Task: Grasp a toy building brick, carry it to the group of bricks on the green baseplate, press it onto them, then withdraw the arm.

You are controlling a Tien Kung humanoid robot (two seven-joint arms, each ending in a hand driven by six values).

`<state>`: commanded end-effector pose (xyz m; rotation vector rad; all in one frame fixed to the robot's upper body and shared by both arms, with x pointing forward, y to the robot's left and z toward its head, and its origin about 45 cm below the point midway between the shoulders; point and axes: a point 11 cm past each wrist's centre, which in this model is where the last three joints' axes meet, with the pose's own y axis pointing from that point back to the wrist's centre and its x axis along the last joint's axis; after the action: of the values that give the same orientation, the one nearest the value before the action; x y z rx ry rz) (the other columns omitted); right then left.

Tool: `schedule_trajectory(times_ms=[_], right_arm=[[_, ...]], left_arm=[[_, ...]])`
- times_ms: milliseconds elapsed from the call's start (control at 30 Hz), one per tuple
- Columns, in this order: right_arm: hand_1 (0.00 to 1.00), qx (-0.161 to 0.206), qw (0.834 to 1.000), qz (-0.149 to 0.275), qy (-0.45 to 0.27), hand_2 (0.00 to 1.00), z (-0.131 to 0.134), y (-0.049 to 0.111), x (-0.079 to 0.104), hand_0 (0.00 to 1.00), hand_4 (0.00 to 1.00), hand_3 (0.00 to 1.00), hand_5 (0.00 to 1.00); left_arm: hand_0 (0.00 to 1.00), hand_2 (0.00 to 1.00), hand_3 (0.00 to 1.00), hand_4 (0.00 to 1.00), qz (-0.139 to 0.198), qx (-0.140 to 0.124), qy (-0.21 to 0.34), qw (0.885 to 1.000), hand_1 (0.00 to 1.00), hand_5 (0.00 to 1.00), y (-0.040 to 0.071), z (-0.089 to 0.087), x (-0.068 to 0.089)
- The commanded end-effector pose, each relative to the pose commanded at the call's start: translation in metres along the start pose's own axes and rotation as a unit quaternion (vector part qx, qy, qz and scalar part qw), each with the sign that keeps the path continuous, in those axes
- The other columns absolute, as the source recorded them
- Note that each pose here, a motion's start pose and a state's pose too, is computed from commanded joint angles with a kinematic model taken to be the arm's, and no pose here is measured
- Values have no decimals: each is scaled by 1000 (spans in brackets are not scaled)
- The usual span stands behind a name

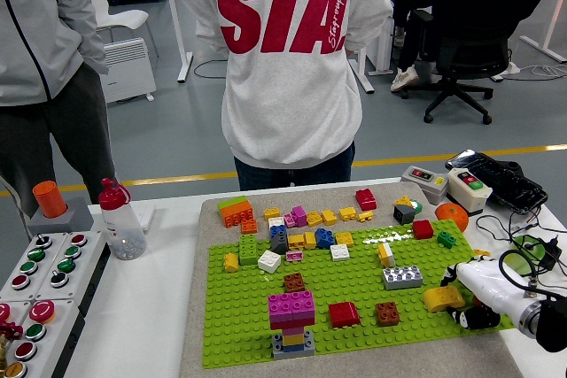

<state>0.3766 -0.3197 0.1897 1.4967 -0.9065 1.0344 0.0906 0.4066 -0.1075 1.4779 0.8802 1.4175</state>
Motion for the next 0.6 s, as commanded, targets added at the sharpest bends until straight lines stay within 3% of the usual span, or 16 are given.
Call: schedule_trajectory(times_ms=[600], right_arm=[[698, 19, 999, 34, -8, 679, -7, 3, 10, 812, 613, 544, 130]], left_arm=[[653, 673, 572, 283, 1, -2, 0, 1000, 686, 998, 0, 2, 1]])
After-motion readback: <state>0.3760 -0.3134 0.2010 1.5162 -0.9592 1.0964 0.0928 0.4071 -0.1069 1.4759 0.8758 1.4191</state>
